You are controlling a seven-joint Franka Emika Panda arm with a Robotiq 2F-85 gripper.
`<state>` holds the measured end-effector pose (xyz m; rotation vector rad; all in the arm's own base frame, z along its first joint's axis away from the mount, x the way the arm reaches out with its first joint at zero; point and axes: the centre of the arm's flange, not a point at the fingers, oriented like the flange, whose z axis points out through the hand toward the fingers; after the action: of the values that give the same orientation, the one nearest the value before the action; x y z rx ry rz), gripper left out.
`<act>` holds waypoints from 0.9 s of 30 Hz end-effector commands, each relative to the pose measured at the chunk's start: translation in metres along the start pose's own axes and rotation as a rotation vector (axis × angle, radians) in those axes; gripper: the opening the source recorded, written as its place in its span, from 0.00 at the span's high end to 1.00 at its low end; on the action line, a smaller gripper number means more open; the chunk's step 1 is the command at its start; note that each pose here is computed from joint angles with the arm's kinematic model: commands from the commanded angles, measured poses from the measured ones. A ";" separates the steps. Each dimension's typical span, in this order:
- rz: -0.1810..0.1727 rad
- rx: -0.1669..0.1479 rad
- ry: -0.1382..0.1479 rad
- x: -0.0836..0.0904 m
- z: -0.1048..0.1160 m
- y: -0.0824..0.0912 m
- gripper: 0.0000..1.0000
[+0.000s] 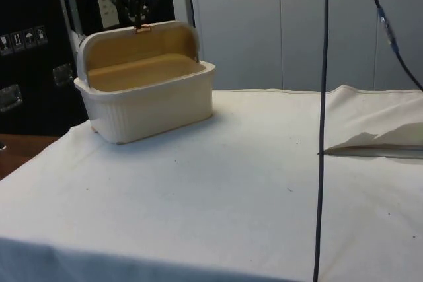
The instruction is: Open the lid, then close it.
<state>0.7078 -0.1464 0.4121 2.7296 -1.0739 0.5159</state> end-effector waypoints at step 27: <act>-0.020 -0.021 -0.110 -0.020 -0.007 -0.013 1.00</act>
<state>0.7017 -0.1284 0.4188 2.7570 -1.0649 0.3788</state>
